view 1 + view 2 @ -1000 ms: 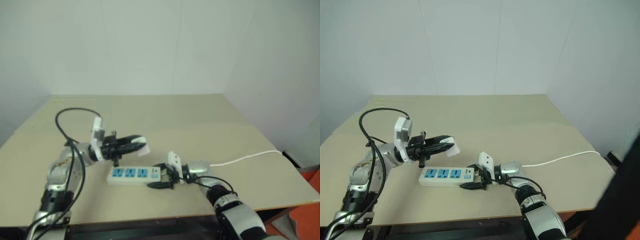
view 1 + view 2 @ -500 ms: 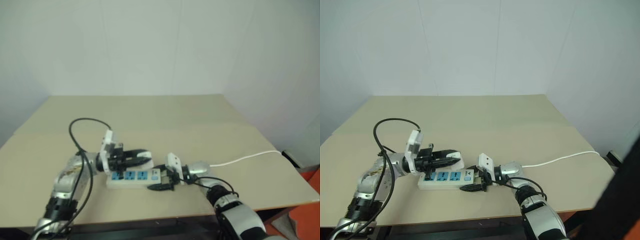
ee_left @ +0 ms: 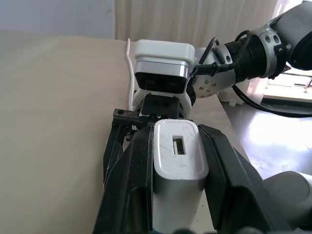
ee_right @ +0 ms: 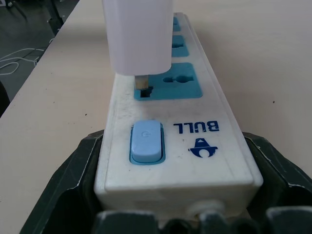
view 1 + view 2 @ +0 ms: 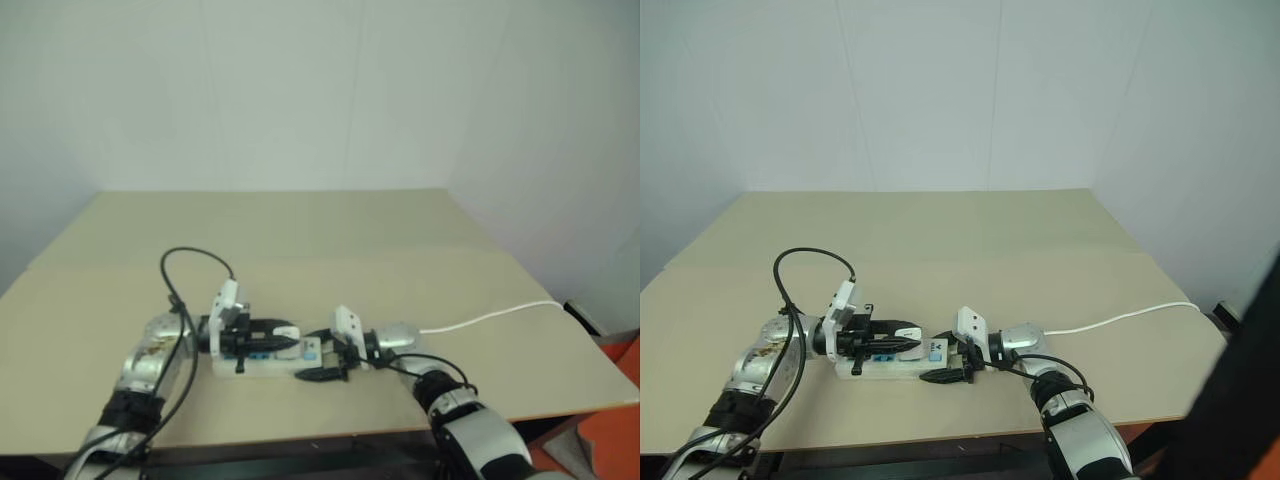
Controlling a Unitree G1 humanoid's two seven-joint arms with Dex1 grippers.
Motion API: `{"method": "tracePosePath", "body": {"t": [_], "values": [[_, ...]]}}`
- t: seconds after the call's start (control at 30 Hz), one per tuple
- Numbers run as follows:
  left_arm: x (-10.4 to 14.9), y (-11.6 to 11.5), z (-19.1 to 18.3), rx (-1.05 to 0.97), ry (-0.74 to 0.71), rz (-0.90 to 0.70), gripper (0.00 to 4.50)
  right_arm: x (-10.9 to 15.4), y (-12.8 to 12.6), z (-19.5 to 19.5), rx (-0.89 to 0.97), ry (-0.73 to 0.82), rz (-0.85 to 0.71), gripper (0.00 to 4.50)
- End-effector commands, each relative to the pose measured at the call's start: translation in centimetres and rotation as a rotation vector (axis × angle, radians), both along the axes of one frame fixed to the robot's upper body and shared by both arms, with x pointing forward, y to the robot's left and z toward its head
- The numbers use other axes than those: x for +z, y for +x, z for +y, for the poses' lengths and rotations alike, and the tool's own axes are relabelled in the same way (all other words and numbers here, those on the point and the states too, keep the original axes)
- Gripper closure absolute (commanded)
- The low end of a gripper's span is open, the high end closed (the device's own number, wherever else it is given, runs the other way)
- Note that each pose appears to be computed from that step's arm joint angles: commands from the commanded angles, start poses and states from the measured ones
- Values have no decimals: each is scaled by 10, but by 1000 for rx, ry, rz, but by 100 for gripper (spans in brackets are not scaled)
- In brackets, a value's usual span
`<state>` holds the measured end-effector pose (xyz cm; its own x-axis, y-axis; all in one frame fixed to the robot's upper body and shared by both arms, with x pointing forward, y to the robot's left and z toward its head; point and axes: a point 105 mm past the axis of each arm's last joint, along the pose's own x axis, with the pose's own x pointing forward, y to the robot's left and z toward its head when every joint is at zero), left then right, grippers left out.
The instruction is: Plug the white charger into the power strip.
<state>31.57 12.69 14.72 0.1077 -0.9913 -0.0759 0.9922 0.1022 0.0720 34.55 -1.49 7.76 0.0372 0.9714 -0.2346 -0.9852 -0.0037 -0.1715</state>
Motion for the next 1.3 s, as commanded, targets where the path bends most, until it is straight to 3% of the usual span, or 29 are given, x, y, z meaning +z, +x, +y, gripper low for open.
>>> {"method": "tracePosePath", "body": {"t": [0.03,0.47,1.3], "values": [[10,1,-2,-28,-12,-41,346,-17,-9,1,33,-58,43,109],[23,9,5,-56,0,-72,346,-17,-9,0,30,-62,48,109],[12,7,9,-105,61,-64,346,-19,-9,-1,21,-60,56,109]]}}
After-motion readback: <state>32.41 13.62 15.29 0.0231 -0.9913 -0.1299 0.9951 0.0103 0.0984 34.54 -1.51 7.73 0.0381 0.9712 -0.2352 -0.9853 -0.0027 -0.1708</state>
